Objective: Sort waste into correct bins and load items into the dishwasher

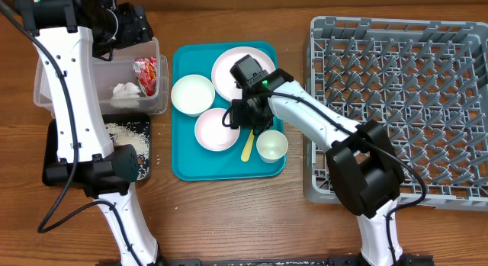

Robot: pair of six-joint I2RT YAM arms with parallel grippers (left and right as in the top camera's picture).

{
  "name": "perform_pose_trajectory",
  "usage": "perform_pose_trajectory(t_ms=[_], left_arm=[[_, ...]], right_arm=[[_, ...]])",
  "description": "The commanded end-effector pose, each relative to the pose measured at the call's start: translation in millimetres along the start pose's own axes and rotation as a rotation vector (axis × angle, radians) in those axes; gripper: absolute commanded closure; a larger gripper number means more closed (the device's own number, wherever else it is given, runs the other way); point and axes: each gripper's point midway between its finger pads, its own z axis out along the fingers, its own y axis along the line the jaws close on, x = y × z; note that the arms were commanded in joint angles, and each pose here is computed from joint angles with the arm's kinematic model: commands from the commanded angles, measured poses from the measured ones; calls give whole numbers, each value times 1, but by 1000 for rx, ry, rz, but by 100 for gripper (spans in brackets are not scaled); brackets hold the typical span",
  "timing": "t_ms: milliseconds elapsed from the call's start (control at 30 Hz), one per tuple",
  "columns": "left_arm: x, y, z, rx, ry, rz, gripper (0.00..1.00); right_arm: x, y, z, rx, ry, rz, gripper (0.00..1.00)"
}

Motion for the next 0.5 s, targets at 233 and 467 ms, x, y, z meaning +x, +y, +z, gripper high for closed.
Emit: perform_pose_trajectory(t_ms=[233, 467], left_arm=[[1, -3, -7, -2, -12, 31, 20], [1, 1, -7, -22, -15, 31, 19]], right_arm=[[-2, -3, 17, 37, -11, 36, 87], [-4, -2, 8, 43, -21, 36, 96]])
